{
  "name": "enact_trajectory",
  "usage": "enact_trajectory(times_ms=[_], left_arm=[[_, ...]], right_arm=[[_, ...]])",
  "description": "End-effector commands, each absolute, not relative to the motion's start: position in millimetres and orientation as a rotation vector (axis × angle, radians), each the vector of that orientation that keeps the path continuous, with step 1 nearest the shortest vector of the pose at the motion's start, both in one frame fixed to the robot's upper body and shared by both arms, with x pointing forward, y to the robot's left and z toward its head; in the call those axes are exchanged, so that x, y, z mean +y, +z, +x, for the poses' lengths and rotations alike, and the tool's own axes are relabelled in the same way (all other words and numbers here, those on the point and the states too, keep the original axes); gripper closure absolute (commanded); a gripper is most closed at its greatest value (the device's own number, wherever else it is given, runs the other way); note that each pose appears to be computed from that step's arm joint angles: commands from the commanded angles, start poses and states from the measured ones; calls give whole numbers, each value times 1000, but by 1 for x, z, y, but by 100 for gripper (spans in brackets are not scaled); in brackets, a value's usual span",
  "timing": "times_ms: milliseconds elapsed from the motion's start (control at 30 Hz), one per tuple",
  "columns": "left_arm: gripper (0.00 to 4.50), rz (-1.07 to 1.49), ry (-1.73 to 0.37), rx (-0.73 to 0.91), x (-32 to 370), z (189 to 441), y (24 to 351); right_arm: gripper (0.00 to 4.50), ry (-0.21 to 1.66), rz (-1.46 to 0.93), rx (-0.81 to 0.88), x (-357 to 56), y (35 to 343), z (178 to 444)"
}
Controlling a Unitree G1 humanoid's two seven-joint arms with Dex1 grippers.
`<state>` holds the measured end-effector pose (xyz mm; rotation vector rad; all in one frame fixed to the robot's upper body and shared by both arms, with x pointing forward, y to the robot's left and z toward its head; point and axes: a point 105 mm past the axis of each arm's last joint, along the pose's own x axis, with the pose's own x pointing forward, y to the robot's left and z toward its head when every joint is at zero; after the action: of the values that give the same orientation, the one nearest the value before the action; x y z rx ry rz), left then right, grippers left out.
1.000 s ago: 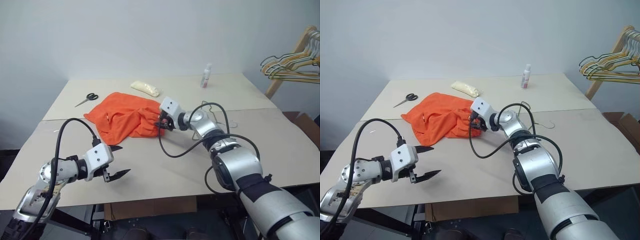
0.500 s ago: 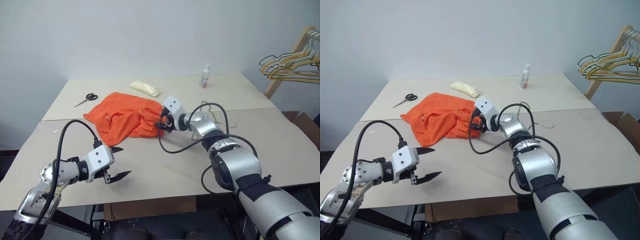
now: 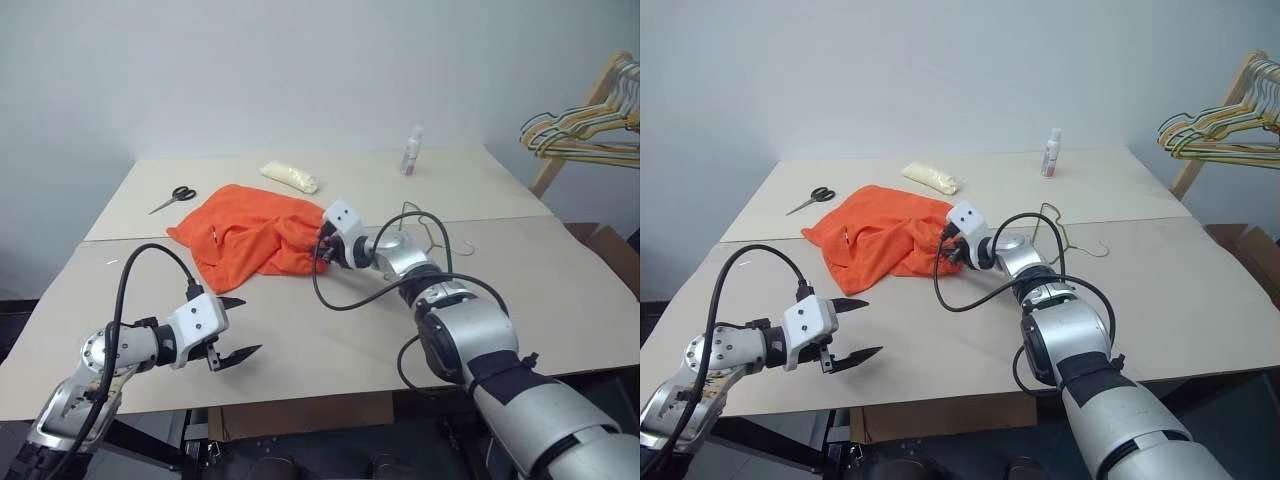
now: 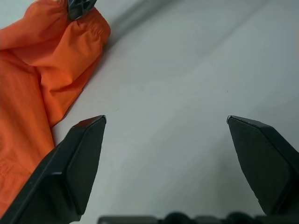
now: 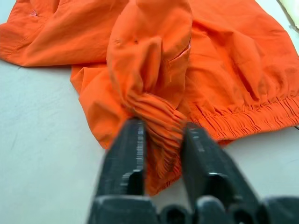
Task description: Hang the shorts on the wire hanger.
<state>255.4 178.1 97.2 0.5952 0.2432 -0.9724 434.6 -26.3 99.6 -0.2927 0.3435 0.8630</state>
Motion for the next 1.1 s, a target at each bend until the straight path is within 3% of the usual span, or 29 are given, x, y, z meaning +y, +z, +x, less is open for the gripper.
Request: enact_trajectory(times_ms=[33,333,567,833,1100], left_arm=[[0,630,-954,200,180,258,108],[0,718,-781,280,214,277,101],[0,760,-787,337,233,294,90],[0,764,-971,333,214,305,79],[0,847,-932,401,224,330,64]], right_arm=[[446,879,-298,259,-23,119,439],[446,990,-679,54,-45,117,427],[446,1154,-824,-167,-73,119,385],[446,1226,-845,-197,-78,125,343],[446,1186,-826,-160,-82,123,337]])
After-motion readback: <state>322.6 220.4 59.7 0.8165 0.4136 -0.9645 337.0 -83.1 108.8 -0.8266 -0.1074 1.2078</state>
